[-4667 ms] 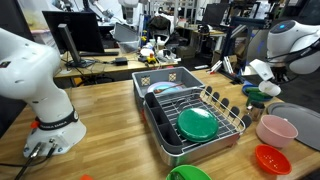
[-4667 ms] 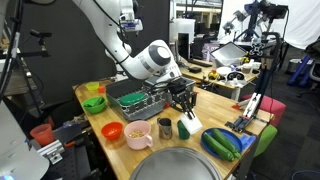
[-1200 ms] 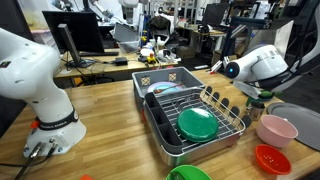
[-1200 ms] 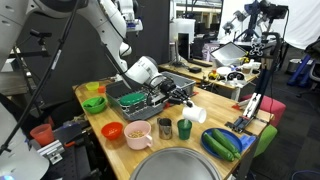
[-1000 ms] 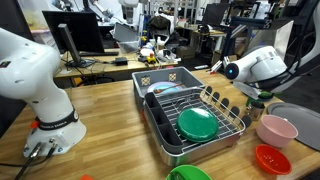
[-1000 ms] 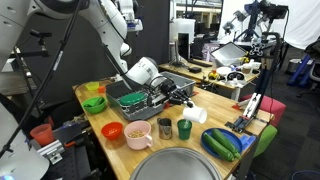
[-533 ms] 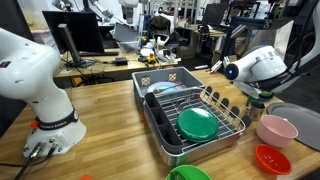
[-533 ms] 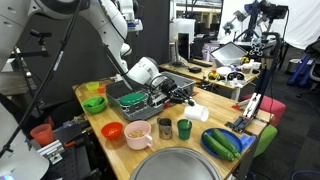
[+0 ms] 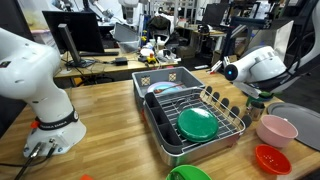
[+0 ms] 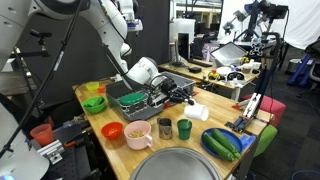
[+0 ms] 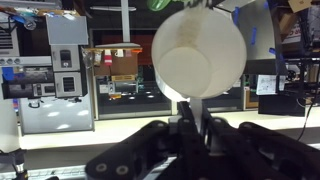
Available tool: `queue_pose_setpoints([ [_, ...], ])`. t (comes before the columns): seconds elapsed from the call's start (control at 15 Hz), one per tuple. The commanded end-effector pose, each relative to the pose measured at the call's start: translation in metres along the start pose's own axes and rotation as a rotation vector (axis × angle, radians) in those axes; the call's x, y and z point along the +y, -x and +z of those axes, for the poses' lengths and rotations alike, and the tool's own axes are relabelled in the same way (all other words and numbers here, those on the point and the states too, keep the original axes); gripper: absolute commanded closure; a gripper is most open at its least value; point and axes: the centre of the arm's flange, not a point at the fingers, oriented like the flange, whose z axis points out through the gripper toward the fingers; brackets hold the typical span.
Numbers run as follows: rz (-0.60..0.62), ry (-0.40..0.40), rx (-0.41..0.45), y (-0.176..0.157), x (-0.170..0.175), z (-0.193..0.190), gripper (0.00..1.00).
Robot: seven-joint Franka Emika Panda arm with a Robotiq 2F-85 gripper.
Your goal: Pour the contents of the mug into the metal jug
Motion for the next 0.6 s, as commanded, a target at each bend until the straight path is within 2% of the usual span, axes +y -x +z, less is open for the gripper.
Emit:
queue_pose_setpoints([
  [0.0, 0.029, -0.012, 0.065, 0.003, -0.003, 0.003, 0.98],
  [0.53, 0.015, -0.049, 0.082, 0.015, -0.003, -0.001, 0.98],
])
